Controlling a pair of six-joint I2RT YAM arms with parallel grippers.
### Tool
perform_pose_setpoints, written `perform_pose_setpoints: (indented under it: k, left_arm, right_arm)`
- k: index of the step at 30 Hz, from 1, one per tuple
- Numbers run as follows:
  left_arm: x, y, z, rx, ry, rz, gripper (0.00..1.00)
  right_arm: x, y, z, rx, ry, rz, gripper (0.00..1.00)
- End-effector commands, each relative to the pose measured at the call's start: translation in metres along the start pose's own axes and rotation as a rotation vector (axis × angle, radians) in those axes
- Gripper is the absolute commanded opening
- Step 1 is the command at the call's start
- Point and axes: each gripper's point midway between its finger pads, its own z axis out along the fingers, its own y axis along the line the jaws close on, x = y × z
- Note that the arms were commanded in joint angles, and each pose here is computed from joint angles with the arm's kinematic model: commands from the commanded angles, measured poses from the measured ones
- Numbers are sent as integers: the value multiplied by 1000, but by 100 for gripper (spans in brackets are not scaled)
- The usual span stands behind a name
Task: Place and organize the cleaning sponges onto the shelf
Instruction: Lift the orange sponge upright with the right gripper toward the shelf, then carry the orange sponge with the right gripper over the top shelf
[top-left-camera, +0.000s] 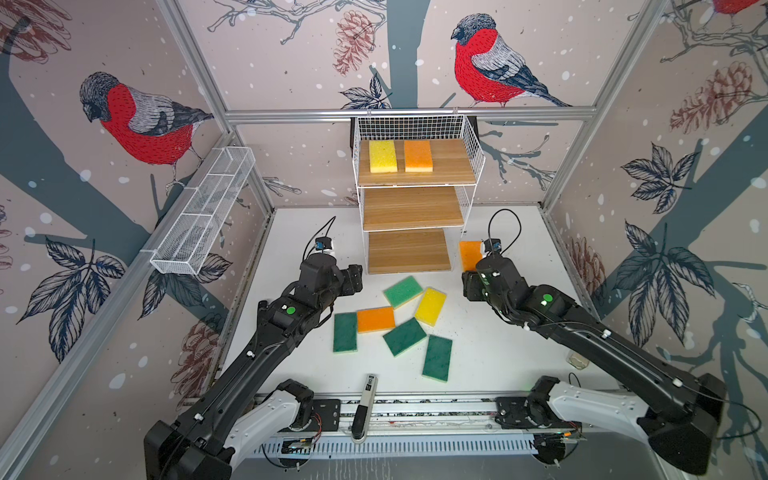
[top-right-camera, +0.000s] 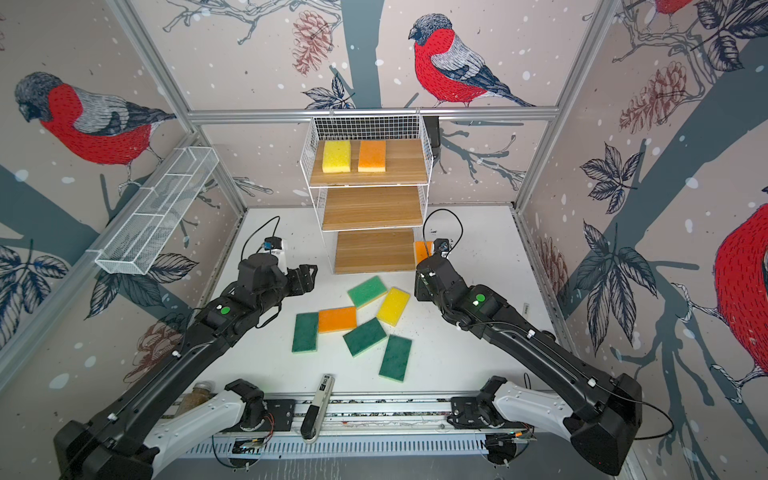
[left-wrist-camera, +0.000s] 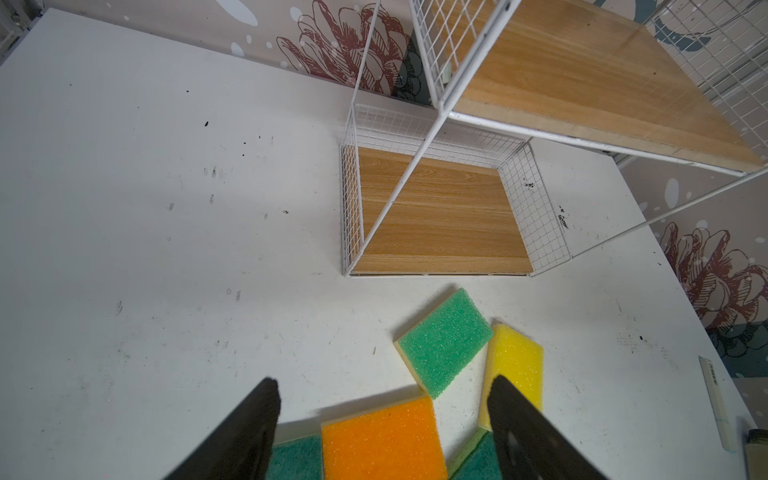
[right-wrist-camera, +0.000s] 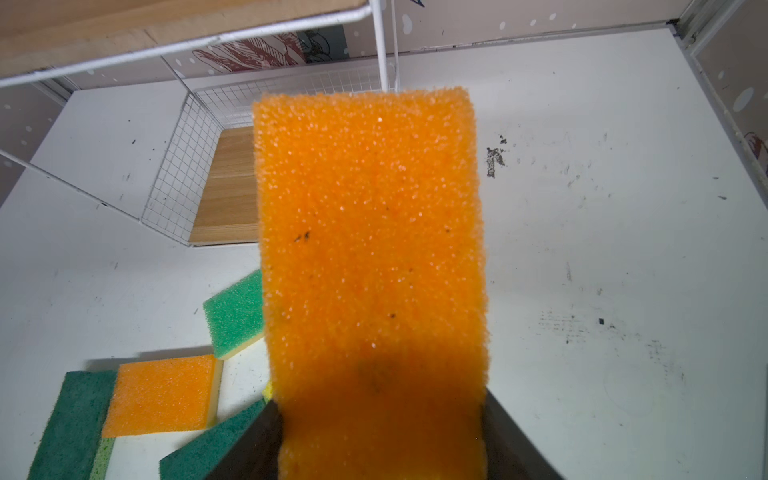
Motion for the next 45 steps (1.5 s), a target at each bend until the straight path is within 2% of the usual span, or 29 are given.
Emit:
perform_pose_setpoints:
  k: [1,15,22,30,39,45]
  left_arm:
    - [-14,-5,-3,17,-44,22,80]
    - [-23,-1,-13,-10,-75,36,80]
    - [-32,-1,-16,-15,-93,40,80]
    - [-38,-3,-17,-6,-101,48,80]
    - [-42,-7,-20,18,-119,44,81]
    - [-45,-7,-22,20,-132,48,81]
  right_arm:
    - [-15,3,-12,11,-44,3,62]
    - [-72,52,-48,-70,-182,-93,61]
    - [-112,69,-66,-105,-296,-122,64]
    - [-154,80,-81,-87,-408,-172,65]
    - [-201,87,-84,-101,-522,-139,66]
    - [-228,88,-80,-136,-551,-121,67]
